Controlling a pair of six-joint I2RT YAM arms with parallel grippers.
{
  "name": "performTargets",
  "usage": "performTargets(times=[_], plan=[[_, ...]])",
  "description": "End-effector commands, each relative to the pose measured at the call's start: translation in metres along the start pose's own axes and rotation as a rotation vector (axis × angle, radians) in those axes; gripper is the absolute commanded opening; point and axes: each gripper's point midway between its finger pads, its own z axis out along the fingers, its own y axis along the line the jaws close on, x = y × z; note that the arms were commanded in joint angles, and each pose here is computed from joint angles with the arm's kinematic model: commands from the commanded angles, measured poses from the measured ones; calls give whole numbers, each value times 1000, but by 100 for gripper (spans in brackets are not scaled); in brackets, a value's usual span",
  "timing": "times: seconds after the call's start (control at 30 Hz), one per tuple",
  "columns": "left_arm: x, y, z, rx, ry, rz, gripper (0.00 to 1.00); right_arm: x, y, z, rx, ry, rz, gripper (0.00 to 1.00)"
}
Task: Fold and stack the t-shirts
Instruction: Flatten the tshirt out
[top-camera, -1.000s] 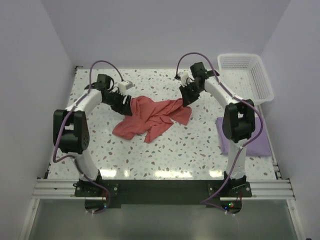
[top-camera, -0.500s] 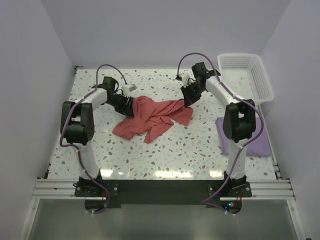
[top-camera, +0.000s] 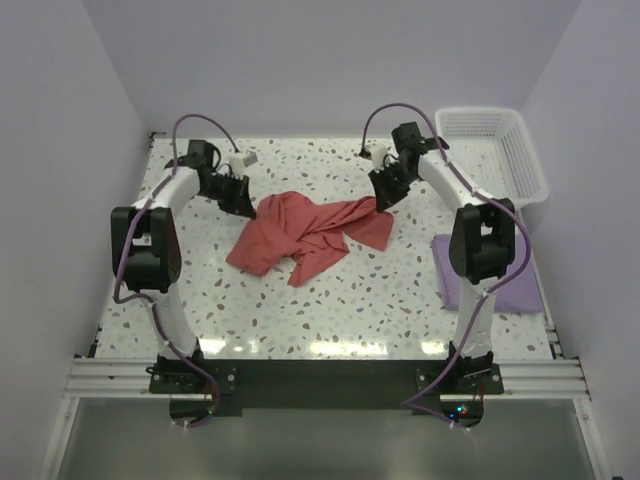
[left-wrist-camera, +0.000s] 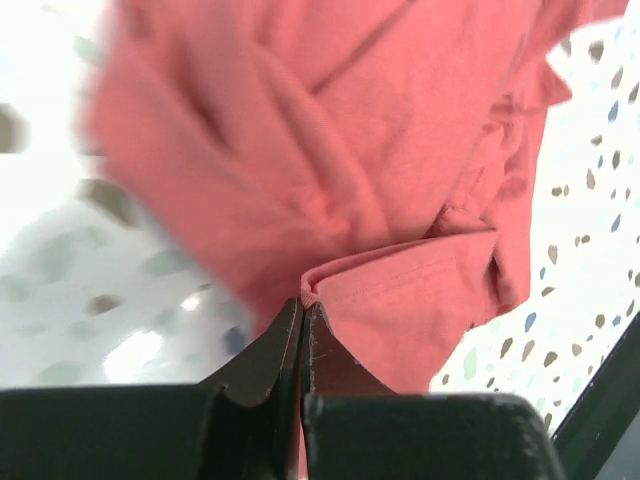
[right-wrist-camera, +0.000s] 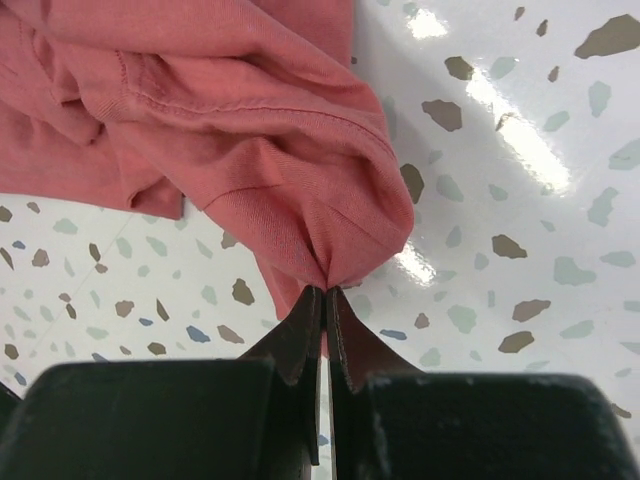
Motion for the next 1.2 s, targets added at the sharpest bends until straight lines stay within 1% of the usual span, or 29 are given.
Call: performTargets(times=[0.0,0.03,0.07,0.1,0.2,0.3,0.33,0.4,0.43,0.5,0.53,0.57,0.63,0.67,0.77,0.8,0.93,1.03,1.17], plan=[[-66,12,-84,-65,-226,68,0,-19,-21,-33,85,-68,-36,0],[-73,14,-94,-57,-255,64,0,-24,-23,-37,92,-80,-41,0],[-87,22,-114,-81,-305,63,0,-26,-25,-39,97,-85,-42,0],[-92,24,-123,-84,-325,60,0,-27,-26,-41,103,-84,-44,0],[-123,31,-161,-150,-425,110,0,-41,-32,-51,131,-121,-59,0],[-157,35,-210,-221,-566,120,0,-68,-40,-70,191,-204,-91,0],[-164,40,-231,-251,-620,84,0,-81,-46,-85,239,-245,-107,0],[-187,43,-272,-328,-743,115,0,-99,-54,-104,306,-312,-154,0],[-192,38,-293,-343,-803,85,0,-105,-59,-115,356,-332,-173,0],[-200,46,-334,-418,-901,87,0,-124,-63,-144,437,-414,-225,0],[-202,47,-344,-415,-930,57,0,-128,-65,-155,466,-437,-236,0],[-202,50,-366,-445,-966,60,0,-139,-64,-175,508,-491,-257,0],[-201,51,-388,-457,-1009,53,0,-148,-62,-194,547,-541,-283,0],[-201,48,-395,-458,-1022,59,0,-156,-57,-214,577,-591,-301,0],[-197,39,-413,-460,-1051,78,0,-165,-51,-245,629,-662,-328,0],[-196,36,-419,-470,-1061,85,0,-170,-45,-265,655,-704,-347,0],[-189,12,-448,-493,-1113,129,0,-174,-28,-304,699,-785,-391,0],[-186,-1,-454,-491,-1126,154,0,-172,-18,-324,722,-813,-418,0],[-184,-12,-454,-463,-1130,157,0,-167,-10,-340,739,-831,-419,0]])
